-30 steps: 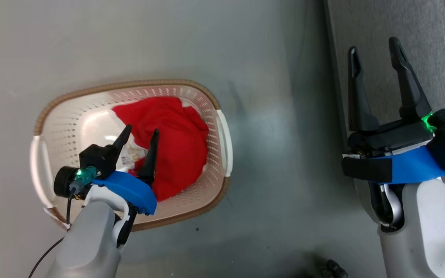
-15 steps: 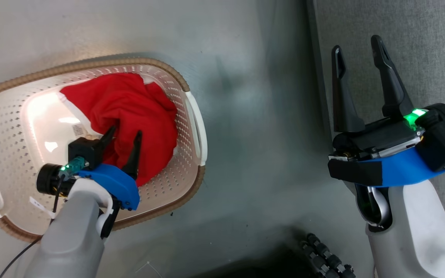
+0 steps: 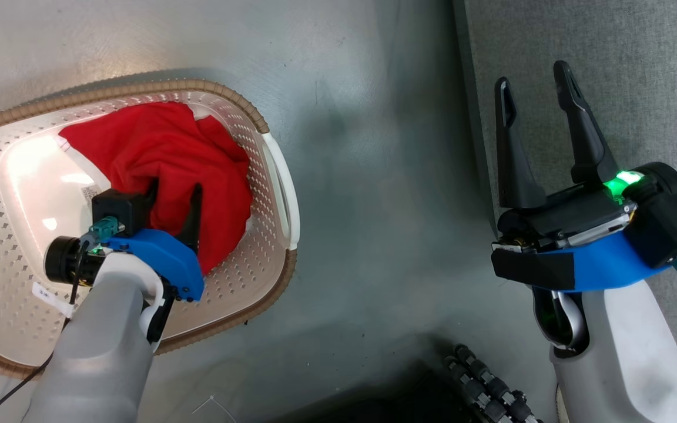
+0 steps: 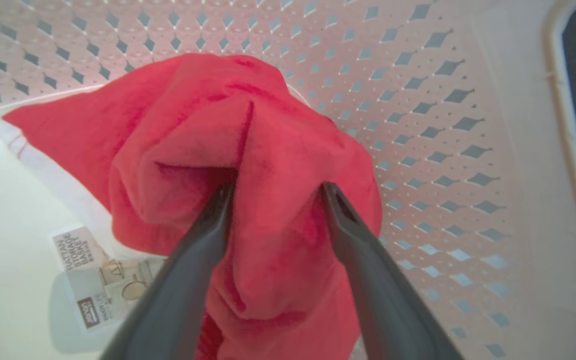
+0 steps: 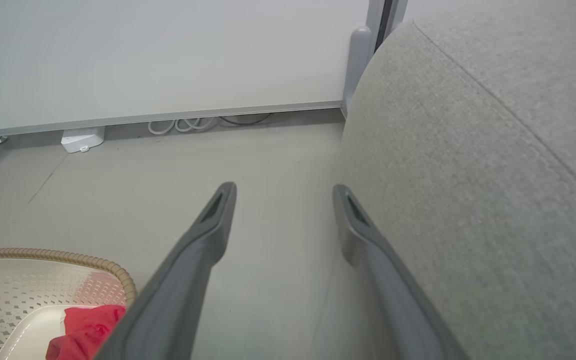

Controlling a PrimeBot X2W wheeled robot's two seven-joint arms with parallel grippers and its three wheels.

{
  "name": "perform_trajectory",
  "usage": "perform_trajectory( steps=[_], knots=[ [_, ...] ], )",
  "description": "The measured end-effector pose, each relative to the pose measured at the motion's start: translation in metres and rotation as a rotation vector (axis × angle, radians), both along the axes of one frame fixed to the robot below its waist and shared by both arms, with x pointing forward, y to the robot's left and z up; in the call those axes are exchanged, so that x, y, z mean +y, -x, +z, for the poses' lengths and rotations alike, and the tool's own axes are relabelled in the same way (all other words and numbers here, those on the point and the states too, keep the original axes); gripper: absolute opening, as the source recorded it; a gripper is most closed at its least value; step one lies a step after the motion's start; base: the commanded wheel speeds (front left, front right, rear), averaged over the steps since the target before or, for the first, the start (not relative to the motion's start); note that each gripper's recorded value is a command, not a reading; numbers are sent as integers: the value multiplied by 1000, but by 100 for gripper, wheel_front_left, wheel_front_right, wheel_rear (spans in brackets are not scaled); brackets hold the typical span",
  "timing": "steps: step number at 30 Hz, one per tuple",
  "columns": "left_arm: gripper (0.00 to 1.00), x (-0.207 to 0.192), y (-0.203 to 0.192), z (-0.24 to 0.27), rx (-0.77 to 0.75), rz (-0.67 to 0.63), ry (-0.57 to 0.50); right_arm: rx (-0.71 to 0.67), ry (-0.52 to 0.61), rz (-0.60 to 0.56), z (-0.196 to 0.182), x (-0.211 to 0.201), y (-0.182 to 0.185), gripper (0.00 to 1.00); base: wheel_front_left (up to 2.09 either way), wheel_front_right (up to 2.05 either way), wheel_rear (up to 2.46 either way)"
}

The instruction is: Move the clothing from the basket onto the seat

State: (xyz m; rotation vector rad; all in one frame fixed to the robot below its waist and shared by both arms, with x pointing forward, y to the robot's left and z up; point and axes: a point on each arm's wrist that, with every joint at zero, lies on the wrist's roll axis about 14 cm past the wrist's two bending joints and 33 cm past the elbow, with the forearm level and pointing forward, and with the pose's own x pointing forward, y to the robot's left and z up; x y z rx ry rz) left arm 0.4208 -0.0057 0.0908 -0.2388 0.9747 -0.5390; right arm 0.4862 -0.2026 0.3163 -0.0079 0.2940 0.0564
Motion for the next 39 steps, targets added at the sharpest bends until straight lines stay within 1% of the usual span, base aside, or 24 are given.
perform_trajectory(
  steps=[1, 12, 23, 32, 36, 39],
  knots=[
    [0, -2, 0, 0, 2, 0, 3, -2, -1, 0, 1, 0, 0, 100, 0, 0, 0],
    [0, -6, 0, 4, 4, -22, 11, -5, -8, 0, 4, 1, 2, 100, 0, 0, 0],
    [0, -6, -7, 17, -20, -10, 20, -18, -17, 15, 11, 7, 0, 100, 0, 0, 0],
    [0, 1, -10, 57, -83, 3, 20, -84, -9, 20, 46, 8, -2, 100, 0, 0, 0],
    [0, -2, -10, 87, -135, -6, 31, -127, -15, 25, 70, 11, -1, 100, 0, 0, 0],
    [0, -7, -14, 118, -206, -24, 51, -155, -22, 22, 89, 12, 4, 100, 0, 0, 0]
  ],
)
